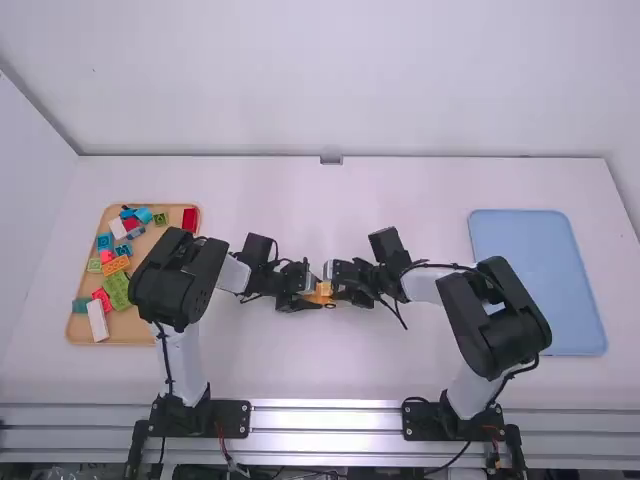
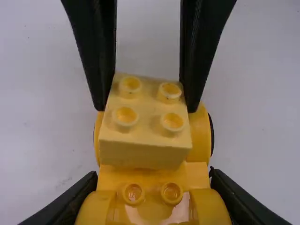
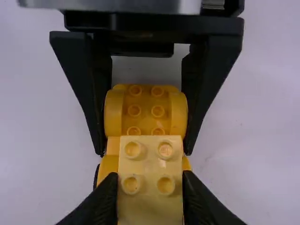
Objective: Assemble lego blocks to make yellow taxi
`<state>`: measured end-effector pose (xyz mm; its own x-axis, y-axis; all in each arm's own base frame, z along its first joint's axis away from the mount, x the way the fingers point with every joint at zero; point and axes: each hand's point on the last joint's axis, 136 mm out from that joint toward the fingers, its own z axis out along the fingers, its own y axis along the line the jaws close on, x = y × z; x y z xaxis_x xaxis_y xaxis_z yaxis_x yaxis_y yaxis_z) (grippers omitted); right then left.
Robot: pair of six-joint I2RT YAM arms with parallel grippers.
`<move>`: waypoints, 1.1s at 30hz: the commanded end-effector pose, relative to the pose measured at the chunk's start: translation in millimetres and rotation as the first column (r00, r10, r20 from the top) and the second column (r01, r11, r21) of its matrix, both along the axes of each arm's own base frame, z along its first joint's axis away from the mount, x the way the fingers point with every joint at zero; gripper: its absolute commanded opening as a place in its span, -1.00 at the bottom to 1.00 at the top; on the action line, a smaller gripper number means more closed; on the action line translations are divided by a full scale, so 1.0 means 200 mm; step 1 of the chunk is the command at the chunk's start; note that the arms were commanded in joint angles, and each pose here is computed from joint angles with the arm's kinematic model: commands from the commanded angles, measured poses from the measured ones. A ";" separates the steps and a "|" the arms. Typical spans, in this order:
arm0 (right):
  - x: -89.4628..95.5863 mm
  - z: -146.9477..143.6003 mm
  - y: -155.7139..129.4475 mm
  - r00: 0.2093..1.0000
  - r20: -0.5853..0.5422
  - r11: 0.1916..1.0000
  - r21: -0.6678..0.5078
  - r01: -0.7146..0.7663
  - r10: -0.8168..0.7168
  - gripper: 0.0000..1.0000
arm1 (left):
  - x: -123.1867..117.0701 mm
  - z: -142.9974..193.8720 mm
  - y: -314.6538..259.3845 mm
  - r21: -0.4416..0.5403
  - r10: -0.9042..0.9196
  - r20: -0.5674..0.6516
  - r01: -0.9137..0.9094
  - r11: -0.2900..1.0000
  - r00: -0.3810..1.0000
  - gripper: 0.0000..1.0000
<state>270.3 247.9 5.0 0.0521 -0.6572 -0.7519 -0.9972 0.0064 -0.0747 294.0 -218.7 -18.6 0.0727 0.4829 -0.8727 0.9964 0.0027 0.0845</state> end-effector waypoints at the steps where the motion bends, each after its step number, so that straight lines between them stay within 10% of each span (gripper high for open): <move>1: 0.03 0.03 0.00 1.000 -0.016 1.000 0.002 0.018 -0.018 -0.32 | -0.03 -0.04 0.01 0.008 -0.002 -0.026 0.002 1.000 1.000 0.00; 33: 0.02 0.01 0.02 1.000 -0.020 0.998 -0.068 -0.002 0.001 -0.23 | -0.04 -0.04 0.01 0.006 -0.004 -0.034 0.004 1.000 0.999 0.02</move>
